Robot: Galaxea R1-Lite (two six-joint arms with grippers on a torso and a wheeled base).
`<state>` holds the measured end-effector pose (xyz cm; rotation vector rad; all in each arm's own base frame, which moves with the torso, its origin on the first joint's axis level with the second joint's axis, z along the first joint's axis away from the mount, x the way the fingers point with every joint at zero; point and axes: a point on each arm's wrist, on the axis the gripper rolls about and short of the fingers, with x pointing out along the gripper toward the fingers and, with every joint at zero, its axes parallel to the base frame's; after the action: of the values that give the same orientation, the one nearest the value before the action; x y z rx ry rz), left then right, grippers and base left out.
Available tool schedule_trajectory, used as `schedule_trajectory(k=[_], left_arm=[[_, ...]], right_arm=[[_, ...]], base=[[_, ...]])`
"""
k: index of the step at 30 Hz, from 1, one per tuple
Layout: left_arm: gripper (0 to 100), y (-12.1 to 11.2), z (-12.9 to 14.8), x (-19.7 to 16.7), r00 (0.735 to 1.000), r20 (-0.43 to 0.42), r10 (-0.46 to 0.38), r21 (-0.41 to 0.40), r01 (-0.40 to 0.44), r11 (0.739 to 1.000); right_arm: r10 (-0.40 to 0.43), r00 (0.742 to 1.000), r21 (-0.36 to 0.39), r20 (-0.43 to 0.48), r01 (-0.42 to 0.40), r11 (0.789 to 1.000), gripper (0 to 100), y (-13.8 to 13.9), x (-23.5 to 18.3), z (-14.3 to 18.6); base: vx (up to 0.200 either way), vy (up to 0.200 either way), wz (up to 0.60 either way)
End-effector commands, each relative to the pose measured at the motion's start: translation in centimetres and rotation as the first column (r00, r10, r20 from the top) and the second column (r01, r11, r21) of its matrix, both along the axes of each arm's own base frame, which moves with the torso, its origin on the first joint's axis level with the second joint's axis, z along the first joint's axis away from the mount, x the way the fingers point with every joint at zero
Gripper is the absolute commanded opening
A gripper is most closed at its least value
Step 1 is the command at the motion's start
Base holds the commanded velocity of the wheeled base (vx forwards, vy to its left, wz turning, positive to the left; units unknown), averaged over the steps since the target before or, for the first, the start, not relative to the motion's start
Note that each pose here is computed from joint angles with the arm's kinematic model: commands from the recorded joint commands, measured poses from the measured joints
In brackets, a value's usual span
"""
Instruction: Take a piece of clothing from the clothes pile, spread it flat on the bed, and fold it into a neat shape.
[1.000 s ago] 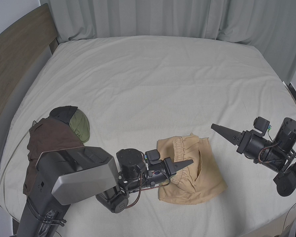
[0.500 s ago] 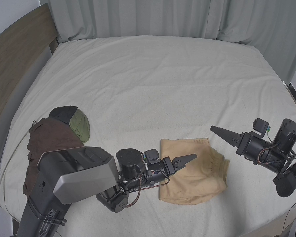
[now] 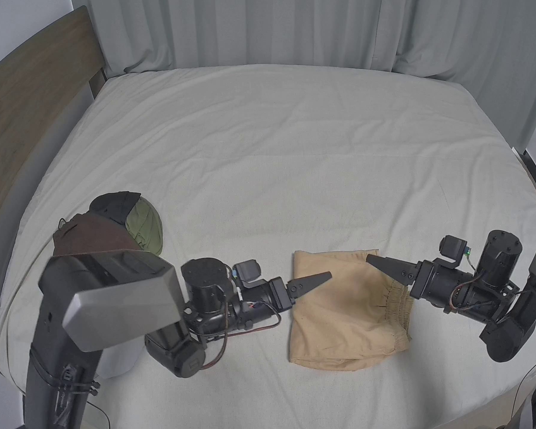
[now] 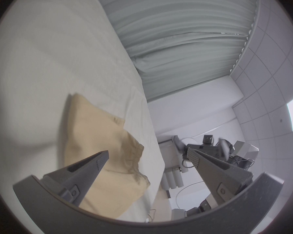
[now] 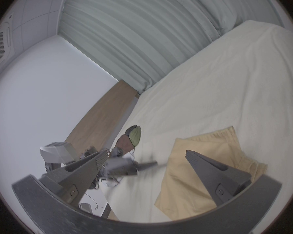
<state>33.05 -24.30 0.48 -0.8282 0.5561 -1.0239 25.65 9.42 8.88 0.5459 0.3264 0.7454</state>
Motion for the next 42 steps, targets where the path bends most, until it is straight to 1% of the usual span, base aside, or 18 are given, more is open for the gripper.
schedule_trajectory(k=[1, 3, 7, 9, 11, 13, 16, 19, 20, 21, 23, 25, 26, 29, 34, 38, 39, 42], left_arm=[[100, 3.8, 3.4, 0.3, 0.991, 0.109, 0.081, 0.017, -0.083, 0.996], [100, 5.2, 4.1, 0.2, 0.982, 0.159, 0.104, 0.044, -0.112, 0.993], [100, 8.7, 5.1, -0.2, 0.941, 0.304, 0.145, 0.135, -0.194, 0.972], [100, 10.3, 5.5, -0.4, 0.907, 0.393, 0.149, 0.188, -0.237, 0.953], [100, 11.9, 6.1, -0.6, 0.864, 0.482, 0.147, 0.230, -0.286, 0.930], [100, 12.9, 6.3, -0.9, 0.839, 0.526, 0.138, 0.259, -0.312, 0.914], [100, 13.8, 6.0, -1.3, 0.814, 0.569, 0.117, 0.307, -0.343, 0.888], [100, 14.7, 5.6, -1.4, 0.778, 0.620, 0.097, 0.353, -0.387, 0.852], [100, 14.7, 5.6, -1.4, 0.778, 0.620, 0.097, 0.353, -0.387, 0.852], [100, 15.9, 5.5, -1.3, 0.746, 0.662, 0.076, 0.384, -0.425, 0.820], [100, 16.9, 5.3, -1.3, 0.716, 0.697, 0.050, 0.413, -0.456, 0.788], [100, 17.6, 5.2, -1.4, 0.711, 0.702, 0.043, 0.422, -0.464, 0.779], [100, 18.1, 5.0, -1.6, 0.718, 0.695, 0.039, 0.430, -0.457, 0.779], [100, 19.2, 5.0, -1.9, 0.721, 0.692, 0.021, 0.434, -0.439, 0.787], [100, 20.0, 4.9, -1.8, 0.704, 0.710, 0.007, 0.445, -0.457, 0.770], [100, 21.0, 5.0, -1.8, 0.702, 0.712, 0.004, 0.441, -0.452, 0.775], [100, 21.4, 5.0, -1.7, 0.701, 0.713, 0.006, 0.441, -0.455, 0.774], [100, 22.1, 5.2, -1.5, 0.685, 0.729, 0.010, 0.438, -0.478, 0.762]], right_arm=[[-0.006, 0.993, -0.042, -0.117, 0.001, 0.999, 100, 0.0, 0.1, -3.1], [-0.003, 0.990, -0.059, -0.143, -0.006, 0.998, 100, -0.2, -0.4, -3.7], [0.002, 0.985, -0.125, -0.174, -0.024, 0.992, 100, -0.3, -1.0, -5.2], [0.003, 0.982, -0.161, -0.189, -0.034, 0.986, 100, -0.5, -1.1, -6.2], [0.004, 0.978, -0.197, -0.207, -0.045, 0.979, 100, -0.6, -1.2, -7.2], [0.006, 0.977, -0.212, -0.214, -0.053, 0.976, 100, -0.6, -1.2, -7.7], [0.008, 0.975, -0.216, -0.222, -0.057, 0.975, 100, -0.5, -1.2, -8.0], [0.009, 0.974, -0.218, -0.228, -0.060, 0.974, 100, -0.6, -1.4, -8.0], [0.009, 0.974, -0.218, -0.228, -0.060, 0.974, 100, -0.6, -1.4, -8.0], [0.006, 0.974, -0.218, -0.228, -0.057, 0.974, 100, -0.6, -1.4, -8.0], [0.006, 0.974, -0.218, -0.225, -0.057, 0.974, 100, -0.6, -1.4, -7.9], [0.007, 0.975, -0.217, -0.221, -0.056, 0.975, 100, -0.6, -1.4, -7.8], [0.007, 0.975, -0.217, -0.221, -0.056, 0.975, 100, -0.6, -1.4, -7.8], [0.005, 0.974, -0.218, -0.228, -0.056, 0.974, 100, -0.7, -1.3, -8.0], [-0.008, 0.967, -0.226, -0.256, -0.052, 0.973, 100, -0.9, -1.2, -8.8], [-0.029, 0.953, -0.260, -0.301, -0.053, 0.964, 100, -1.1, -1.4, -10.3], [-0.035, 0.950, -0.274, -0.311, -0.054, 0.960, 100, -1.2, -1.5, -10.7], [-0.043, 0.938, -0.313, -0.343, -0.071, 0.947, 100, -1.3, -1.8, -12.1]], base=[[0.000, 0.000, 0.00], [0.000, 0.000, 0.00], [0.000, 0.000, 0.00], [0.000, 0.000, 0.00], [0.000, 0.000, 0.00], [0.000, 0.000, 0.00], [0.000, 0.000, 0.00], [0.000, 0.000, 0.00], [0.000, 0.000, 0.00], [0.000, 0.000, 0.00], [0.000, 0.000, 0.00], [0.000, 0.000, 0.00], [0.000, 0.000, 0.00], [0.000, 0.000, 0.00], [0.000, 0.000, 0.00], [0.000, 0.000, 0.00], [0.000, 0.000, 0.00], [0.000, 0.000, 0.00]])
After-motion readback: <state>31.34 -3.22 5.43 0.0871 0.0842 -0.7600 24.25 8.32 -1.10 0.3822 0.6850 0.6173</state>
